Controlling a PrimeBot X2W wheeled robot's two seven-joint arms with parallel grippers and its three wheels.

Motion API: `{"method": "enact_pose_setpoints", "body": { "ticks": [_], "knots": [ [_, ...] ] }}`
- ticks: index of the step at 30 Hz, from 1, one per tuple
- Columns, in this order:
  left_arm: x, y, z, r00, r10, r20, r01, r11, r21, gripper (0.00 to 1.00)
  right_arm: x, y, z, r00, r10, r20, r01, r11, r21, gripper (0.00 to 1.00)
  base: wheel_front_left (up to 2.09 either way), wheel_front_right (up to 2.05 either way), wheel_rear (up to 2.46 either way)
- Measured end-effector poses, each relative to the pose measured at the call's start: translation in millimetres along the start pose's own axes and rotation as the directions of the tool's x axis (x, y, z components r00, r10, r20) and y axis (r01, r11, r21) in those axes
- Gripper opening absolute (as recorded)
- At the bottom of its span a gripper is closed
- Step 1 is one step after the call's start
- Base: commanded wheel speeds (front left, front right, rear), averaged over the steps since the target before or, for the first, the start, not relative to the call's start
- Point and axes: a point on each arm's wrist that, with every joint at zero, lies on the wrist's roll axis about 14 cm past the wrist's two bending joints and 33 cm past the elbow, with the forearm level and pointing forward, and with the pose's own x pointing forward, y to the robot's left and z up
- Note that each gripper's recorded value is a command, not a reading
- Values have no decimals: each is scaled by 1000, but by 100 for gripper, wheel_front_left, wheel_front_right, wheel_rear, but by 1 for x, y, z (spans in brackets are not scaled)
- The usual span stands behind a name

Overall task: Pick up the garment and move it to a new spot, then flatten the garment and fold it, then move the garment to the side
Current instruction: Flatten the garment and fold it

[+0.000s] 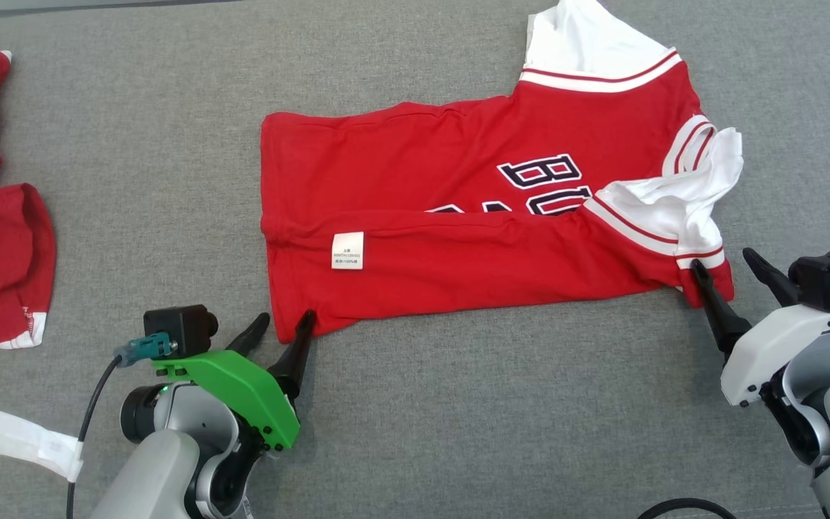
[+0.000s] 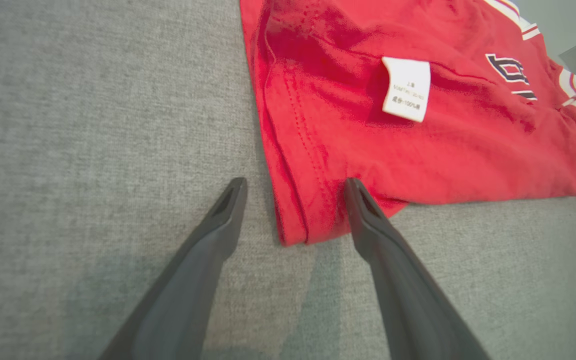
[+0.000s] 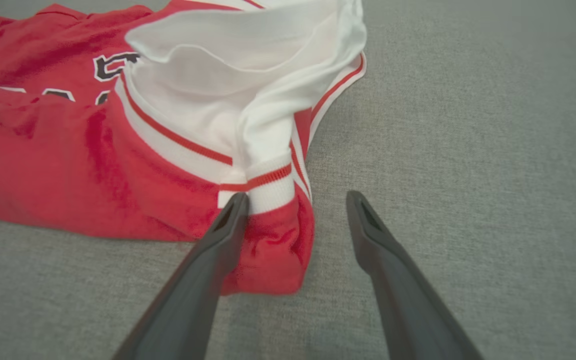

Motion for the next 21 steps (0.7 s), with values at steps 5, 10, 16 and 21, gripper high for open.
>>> {"method": "enact_pose_setpoints", "body": {
  "ticks": [5,10,16,21],
  "knots": [
    [3,1,-6,999,-12,-35,12,1000,-12,100,7,5,-9,999,22,-43,-20,999,30,100,0,0,0],
    [7,0,-10,998,-18,-57,16,999,-48,100,8,5,-17,996,33,-88,-27,998,65,100,0,0,0],
    [13,-8,-14,994,-53,-91,46,996,-72,100,6,4,-19,992,48,-120,-38,996,84,100,0,0,0],
    [15,-15,-23,985,-95,-144,85,994,-70,0,4,4,-20,987,65,-145,-45,990,137,0,0,0,0]
  ]
}}
